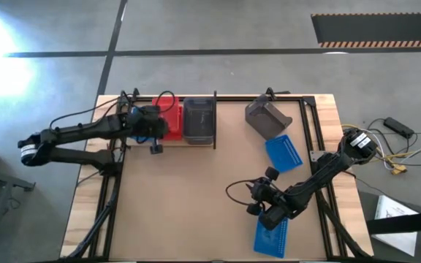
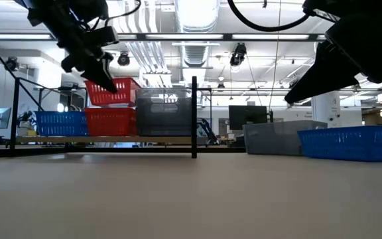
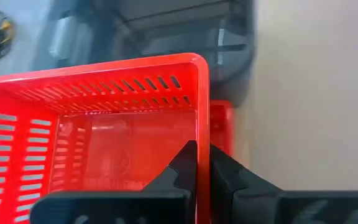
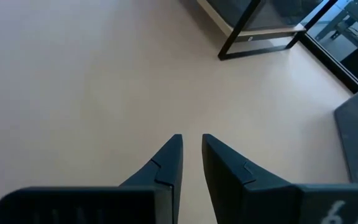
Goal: Stack baskets on shelf by color
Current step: Stack the red bin on the stacked red bins on the shelf
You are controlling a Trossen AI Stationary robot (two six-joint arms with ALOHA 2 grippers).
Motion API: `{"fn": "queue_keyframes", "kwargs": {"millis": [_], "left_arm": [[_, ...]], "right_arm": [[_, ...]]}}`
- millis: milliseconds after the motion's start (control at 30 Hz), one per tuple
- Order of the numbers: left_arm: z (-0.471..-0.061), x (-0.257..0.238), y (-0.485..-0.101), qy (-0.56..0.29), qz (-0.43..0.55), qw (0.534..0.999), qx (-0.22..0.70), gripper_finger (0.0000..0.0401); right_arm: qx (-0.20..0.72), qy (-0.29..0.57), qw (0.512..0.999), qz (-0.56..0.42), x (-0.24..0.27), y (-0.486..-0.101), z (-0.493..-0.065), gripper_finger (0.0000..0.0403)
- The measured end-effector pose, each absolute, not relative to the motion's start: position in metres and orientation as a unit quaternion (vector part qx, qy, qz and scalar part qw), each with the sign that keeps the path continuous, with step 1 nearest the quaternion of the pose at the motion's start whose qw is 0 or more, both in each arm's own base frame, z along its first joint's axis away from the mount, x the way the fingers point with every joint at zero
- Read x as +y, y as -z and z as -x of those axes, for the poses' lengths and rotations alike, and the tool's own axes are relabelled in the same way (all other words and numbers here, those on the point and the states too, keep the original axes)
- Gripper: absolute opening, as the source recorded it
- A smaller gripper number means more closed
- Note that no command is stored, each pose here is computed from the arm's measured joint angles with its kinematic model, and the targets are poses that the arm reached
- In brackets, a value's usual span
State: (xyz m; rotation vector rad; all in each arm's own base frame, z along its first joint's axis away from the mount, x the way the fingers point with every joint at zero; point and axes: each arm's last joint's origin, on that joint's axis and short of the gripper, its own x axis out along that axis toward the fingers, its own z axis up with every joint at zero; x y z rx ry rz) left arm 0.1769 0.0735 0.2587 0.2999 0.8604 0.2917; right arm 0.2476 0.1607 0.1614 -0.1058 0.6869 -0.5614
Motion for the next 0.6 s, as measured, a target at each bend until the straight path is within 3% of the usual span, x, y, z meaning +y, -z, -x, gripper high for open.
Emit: {"fn": "queue_keyframes", "kwargs": {"millis": [600], "left_arm": [[-0.185, 0.076, -0.237, -0.1, -0.15, 0.877, 0.445, 0.0]], "right_arm": [[0.321, 0.272, 0.906, 0.051, 0.162, -0.162, -0.249, 0.0054]]}}
